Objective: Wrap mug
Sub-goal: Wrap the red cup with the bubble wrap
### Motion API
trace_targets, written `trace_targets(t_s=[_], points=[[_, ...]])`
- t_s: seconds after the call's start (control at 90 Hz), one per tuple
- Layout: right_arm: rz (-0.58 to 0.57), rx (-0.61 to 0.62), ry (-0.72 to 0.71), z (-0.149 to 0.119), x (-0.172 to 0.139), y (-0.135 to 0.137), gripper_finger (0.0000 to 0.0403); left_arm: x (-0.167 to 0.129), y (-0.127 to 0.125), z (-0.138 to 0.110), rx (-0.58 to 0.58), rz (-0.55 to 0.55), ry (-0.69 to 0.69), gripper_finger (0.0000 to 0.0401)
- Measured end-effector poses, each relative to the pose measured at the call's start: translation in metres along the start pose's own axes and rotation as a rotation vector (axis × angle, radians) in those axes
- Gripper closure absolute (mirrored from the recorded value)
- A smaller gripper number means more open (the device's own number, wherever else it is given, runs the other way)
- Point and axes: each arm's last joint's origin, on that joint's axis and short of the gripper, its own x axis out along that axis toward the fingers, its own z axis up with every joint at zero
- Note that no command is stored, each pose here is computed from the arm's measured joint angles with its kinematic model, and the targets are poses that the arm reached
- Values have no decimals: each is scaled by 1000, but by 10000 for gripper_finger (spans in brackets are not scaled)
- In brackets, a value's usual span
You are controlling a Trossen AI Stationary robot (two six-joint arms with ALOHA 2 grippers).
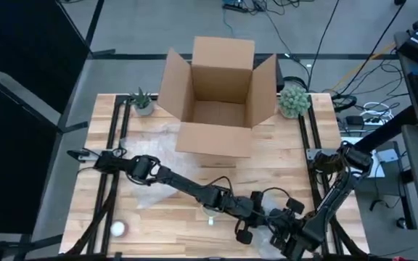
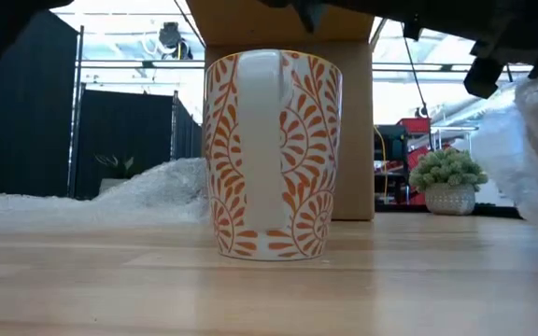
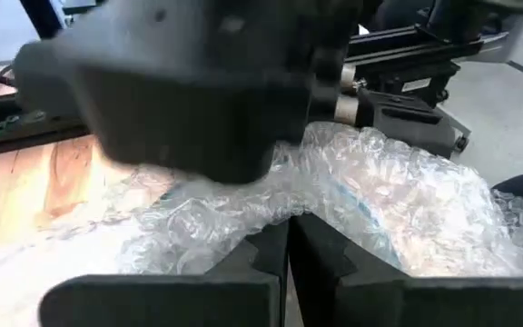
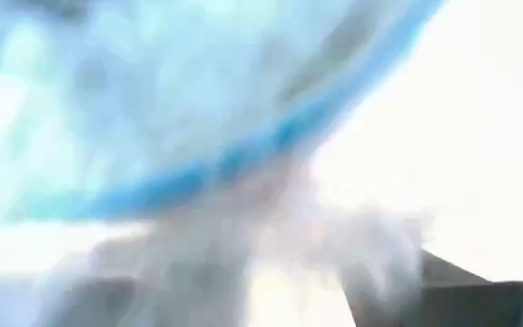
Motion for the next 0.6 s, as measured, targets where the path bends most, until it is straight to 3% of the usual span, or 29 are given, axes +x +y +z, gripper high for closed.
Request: trace_targets(t_s=[0.233, 0.489, 0.6], points=[[-5, 24, -41, 2, 11, 6, 273, -20, 0, 21, -5, 38, 41, 401], [-61, 25, -77, -2, 37, 13, 273, -19, -3, 14, 21, 36, 86, 401], [-60, 25, -31, -4, 33, 11, 273, -18, 0, 11, 21, 38, 99, 401]])
